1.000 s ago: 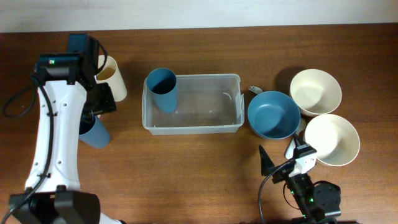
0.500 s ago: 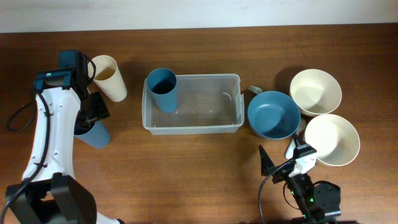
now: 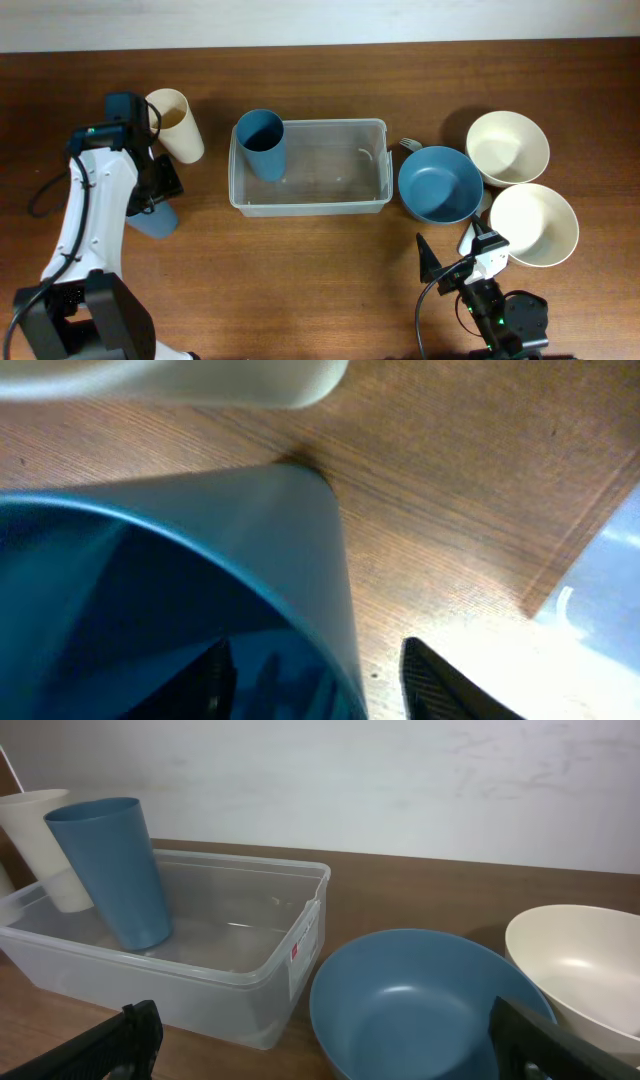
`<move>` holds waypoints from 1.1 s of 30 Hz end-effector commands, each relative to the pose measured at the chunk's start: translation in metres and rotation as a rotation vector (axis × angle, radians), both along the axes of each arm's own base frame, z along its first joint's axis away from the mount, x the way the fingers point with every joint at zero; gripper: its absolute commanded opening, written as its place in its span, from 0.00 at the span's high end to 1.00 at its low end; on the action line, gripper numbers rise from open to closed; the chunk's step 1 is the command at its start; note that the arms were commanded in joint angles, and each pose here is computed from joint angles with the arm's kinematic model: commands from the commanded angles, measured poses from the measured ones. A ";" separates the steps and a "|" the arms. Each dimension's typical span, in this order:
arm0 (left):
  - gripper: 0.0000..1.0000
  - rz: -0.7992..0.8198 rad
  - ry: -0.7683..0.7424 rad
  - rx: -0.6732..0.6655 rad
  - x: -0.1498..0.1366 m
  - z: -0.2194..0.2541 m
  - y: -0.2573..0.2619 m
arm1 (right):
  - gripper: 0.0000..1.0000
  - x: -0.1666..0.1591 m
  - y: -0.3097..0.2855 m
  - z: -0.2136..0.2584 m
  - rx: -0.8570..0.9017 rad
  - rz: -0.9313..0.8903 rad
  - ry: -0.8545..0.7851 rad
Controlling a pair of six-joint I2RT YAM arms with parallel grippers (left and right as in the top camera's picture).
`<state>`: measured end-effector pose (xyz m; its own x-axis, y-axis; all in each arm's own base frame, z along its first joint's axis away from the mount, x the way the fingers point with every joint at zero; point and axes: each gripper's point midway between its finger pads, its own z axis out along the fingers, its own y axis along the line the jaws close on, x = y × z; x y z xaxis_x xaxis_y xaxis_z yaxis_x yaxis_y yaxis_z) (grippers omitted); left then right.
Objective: Pack container
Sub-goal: 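Move the left gripper back and grasp the second blue cup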
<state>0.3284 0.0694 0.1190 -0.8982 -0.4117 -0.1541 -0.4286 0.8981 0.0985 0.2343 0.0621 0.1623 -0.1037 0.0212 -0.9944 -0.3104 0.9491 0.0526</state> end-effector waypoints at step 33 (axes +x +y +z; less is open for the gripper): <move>0.98 -0.070 -0.140 -0.154 0.000 0.068 -0.038 | 0.01 0.000 0.001 -0.003 0.007 0.003 0.005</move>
<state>0.3224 0.0421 0.1422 -0.9057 -0.4105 -0.1056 -0.4088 0.9118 -0.0377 0.2343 0.0620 0.1623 -0.1040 0.0220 -0.9943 -0.3100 0.9492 0.0534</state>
